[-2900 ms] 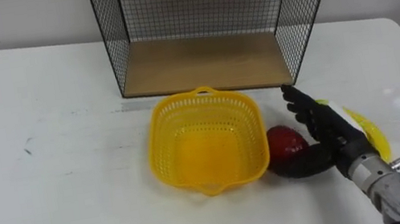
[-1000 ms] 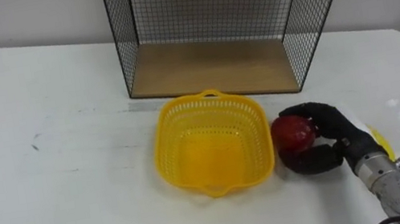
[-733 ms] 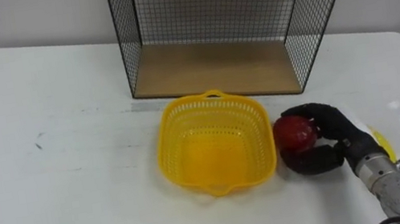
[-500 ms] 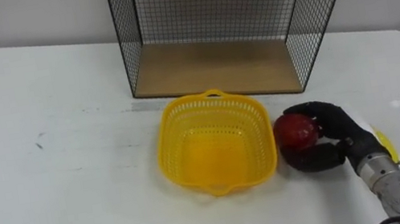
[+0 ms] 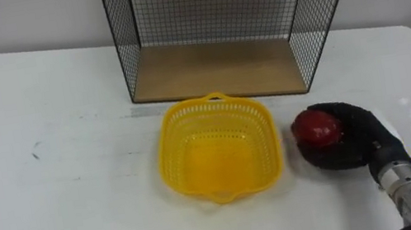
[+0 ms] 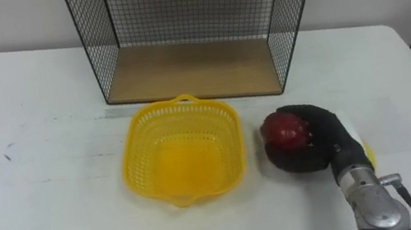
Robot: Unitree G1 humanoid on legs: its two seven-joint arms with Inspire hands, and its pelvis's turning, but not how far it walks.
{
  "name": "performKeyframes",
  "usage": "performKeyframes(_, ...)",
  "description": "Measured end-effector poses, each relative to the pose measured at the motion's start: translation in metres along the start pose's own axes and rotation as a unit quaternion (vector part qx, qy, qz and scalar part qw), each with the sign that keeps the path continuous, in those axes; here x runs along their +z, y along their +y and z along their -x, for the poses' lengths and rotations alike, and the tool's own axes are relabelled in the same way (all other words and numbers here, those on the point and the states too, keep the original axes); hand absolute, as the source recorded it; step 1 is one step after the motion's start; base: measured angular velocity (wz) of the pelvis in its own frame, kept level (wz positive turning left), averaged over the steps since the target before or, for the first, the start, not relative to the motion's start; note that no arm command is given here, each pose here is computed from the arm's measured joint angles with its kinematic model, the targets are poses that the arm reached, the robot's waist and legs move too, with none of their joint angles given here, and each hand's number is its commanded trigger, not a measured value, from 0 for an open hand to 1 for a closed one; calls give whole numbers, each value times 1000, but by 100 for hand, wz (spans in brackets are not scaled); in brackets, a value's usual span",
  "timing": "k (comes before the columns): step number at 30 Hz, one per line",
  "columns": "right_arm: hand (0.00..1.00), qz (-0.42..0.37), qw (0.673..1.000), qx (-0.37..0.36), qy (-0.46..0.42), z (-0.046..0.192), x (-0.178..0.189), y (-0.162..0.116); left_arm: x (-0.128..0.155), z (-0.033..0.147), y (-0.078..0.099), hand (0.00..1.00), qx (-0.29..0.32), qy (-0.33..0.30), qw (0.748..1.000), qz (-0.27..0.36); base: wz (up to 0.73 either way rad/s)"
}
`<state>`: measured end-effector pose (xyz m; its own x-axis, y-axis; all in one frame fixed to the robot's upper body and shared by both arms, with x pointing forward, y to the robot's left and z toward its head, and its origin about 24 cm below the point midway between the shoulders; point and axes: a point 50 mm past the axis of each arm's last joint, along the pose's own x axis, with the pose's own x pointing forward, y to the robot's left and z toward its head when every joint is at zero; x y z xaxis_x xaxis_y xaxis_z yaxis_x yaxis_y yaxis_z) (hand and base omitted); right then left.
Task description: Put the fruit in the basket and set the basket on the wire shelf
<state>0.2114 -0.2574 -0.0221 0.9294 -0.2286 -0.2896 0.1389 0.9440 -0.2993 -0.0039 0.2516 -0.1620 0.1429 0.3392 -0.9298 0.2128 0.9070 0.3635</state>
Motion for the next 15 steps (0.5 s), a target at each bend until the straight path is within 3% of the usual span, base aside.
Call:
performKeyframes(8, 100, -17, 994, -102, -28, 1, 17, -27, 3, -1, -3, 0, -5, 5, 1000, 1, -11)
performKeyframes(15, 100, -12, 989, -110, -94, 4, 48, -27, 7, -1, -1, 0, -2, -2, 1000, 0, -5)
